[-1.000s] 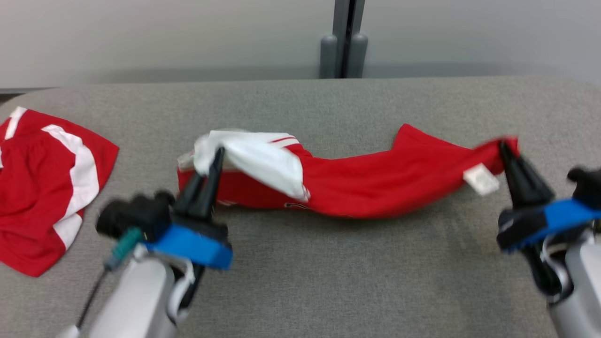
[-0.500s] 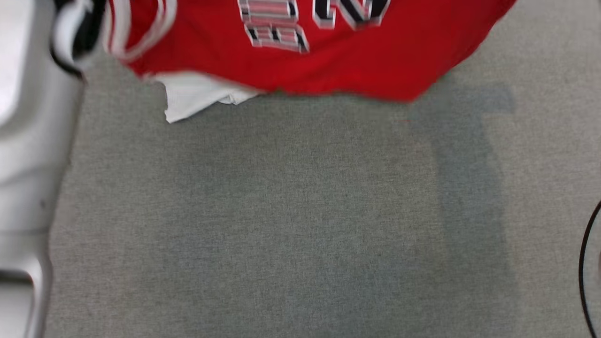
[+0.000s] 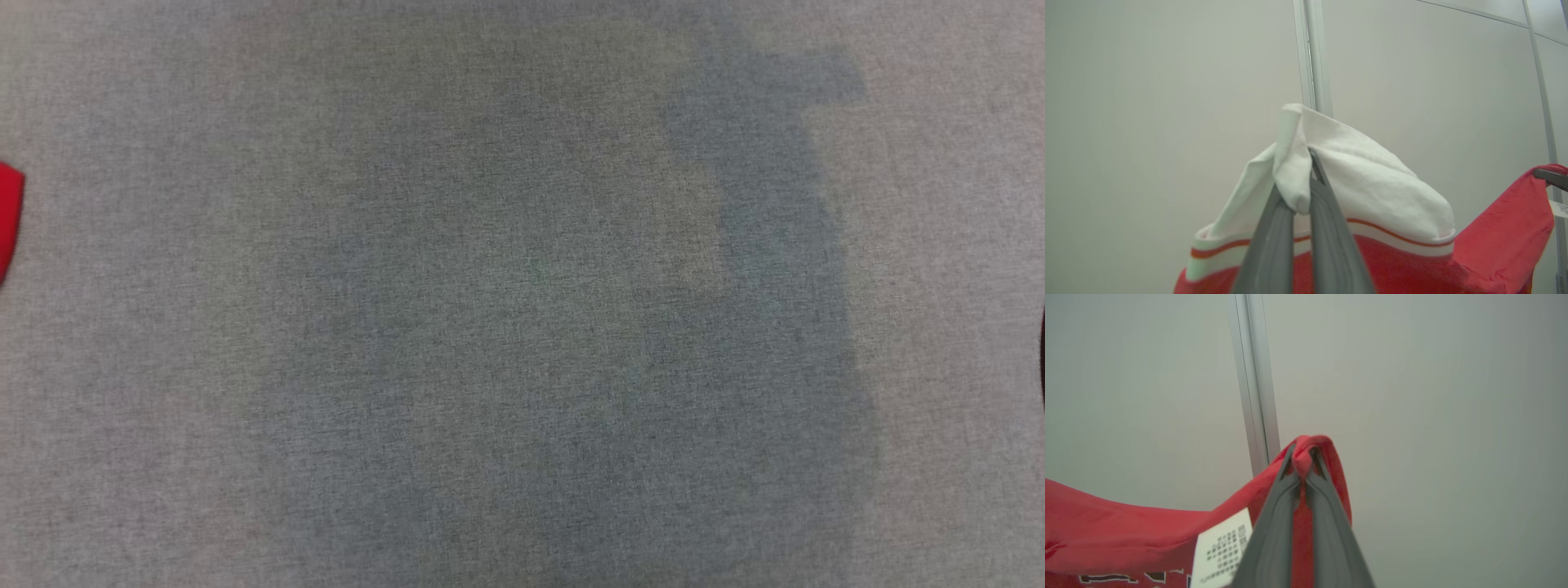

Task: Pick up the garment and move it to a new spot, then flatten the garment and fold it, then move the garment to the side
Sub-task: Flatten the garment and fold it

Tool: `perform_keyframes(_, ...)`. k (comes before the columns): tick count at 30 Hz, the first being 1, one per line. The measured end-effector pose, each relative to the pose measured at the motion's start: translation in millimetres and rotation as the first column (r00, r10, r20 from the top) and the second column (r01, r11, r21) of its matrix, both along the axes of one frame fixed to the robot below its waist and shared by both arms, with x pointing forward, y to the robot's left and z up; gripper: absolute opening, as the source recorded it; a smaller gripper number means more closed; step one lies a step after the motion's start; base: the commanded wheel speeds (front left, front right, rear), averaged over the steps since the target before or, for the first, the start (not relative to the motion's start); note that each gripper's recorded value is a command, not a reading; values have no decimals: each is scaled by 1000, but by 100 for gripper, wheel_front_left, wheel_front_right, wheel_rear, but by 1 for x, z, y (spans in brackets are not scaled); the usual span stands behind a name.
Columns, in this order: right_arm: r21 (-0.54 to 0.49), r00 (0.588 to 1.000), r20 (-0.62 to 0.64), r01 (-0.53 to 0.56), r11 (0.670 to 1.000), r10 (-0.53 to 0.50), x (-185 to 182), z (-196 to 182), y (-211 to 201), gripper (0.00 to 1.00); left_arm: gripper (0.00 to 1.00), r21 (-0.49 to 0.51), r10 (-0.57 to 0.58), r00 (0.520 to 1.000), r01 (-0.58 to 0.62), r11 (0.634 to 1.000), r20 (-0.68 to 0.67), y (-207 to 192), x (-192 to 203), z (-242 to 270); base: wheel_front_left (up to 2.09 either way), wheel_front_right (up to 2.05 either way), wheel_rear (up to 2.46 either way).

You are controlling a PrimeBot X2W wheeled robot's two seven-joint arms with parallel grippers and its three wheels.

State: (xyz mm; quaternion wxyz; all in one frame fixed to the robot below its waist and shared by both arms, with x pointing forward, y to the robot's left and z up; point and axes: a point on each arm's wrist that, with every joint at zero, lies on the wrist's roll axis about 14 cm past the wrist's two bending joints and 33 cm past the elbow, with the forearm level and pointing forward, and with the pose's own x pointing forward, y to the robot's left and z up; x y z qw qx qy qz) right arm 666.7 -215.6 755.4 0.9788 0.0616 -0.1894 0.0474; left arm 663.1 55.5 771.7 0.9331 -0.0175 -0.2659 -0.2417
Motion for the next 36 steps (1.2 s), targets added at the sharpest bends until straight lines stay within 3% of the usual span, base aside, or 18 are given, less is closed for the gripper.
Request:
perform_keyframes(4, 10, 999, -51, 3, 1000, -2, 4, -25, -2, 0, 0, 4, -10, 999, 11, 1000, -45, -4, 5, -20, 0, 0, 0)
perform_keyframes(8, 2, 990, -142, -8, 1000, 8, 4, -79, 3, 0, 0, 5, -12, 990, 13, 1000, -138, -1, 9, -66, 0, 0, 0)
perform_keyframes(13, 86, 975, -217, -32, 996, 50, -15, -138, 18, 0, 0, -27, -17, 969, 10, 1000, -245, 11, -8, -123, 0, 0, 0)
perform_keyframes(23, 189, 925, -361, -50, 981, 116, -93, -232, 30, 0, 0, -75, 22, 901, -61, 995, -433, 42, -101, -225, 0, 0, 0)
perform_keyframes(36, 275, 849, -501, -24, 961, 165, -218, -306, 30, 0, 0, -113, 87, 815, -184, 976, -573, 68, -224, -280, 0, 0, 0)
